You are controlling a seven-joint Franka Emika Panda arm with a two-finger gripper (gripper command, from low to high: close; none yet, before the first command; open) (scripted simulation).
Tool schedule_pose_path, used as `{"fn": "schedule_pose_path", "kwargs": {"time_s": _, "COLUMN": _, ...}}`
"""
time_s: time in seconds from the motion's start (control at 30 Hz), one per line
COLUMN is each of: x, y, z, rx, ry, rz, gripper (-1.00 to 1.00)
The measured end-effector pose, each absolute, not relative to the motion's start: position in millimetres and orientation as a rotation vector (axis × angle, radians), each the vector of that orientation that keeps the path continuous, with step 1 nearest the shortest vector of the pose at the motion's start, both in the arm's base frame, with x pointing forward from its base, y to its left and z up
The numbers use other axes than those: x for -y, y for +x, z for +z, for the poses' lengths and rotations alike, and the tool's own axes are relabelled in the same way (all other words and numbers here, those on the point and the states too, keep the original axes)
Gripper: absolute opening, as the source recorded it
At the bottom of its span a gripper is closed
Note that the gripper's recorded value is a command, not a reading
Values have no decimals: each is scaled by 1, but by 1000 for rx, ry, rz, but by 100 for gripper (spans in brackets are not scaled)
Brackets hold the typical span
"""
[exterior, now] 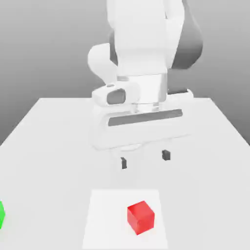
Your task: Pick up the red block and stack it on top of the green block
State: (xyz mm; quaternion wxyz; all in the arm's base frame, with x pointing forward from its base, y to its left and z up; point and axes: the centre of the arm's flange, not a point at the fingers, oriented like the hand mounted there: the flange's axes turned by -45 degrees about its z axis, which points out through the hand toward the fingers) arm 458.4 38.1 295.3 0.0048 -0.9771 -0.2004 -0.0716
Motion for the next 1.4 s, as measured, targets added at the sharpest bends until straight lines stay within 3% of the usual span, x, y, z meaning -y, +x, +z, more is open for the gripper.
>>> {"fn": "schedule_pose_path", "kwargs": {"time_s": 0.13, "x": -40, "y": 436, "z": 221, "rx": 743, "ry": -3051, "rz": -38, "gripper": 0}}
{"fn": "schedule_pose_path", "kwargs": {"time_s": 0.3, "x": -39, "y": 432, "z": 159, "rx": 764, "ry": -3048, "rz": -2, "gripper": 0}}
{"fn": "schedule_pose_path", "kwargs": {"time_s": 0.33, "x": -39, "y": 431, "z": 150, "rx": 764, "ry": -3048, "rz": -1, "gripper": -100}}
{"fn": "schedule_pose_path", "kwargs": {"time_s": 0.57, "x": -39, "y": 431, "z": 148, "rx": 764, "ry": -3048, "rz": 1, "gripper": -100}}
{"fn": "schedule_pose_path", "kwargs": {"time_s": 0.77, "x": -28, "y": 435, "z": 204, "rx": 725, "ry": -3056, "rz": 5, "gripper": -100}}
{"fn": "schedule_pose_path", "kwargs": {"time_s": 1.0, "x": 135, "y": 461, "z": 218, "rx": 213, "ry": -3119, "rz": 30, "gripper": -100}}
{"fn": "schedule_pose_path", "kwargs": {"time_s": 1.23, "x": 310, "y": 427, "z": 235, "rx": -279, "ry": -3122, "rz": 8, "gripper": -100}}
{"fn": "schedule_pose_path", "kwargs": {"time_s": 1.33, "x": 345, "y": 415, "z": 200, "rx": -375, "ry": -3118, "rz": 0, "gripper": -100}}
{"fn": "schedule_pose_path", "kwargs": {"time_s": 1.37, "x": 347, "y": 414, "z": 189, "rx": -383, "ry": -3117, "rz": 0, "gripper": 100}}
{"fn": "schedule_pose_path", "kwargs": {"time_s": 1.4, "x": 347, "y": 414, "z": 189, "rx": -383, "ry": -3117, "rz": 0, "gripper": 100}}
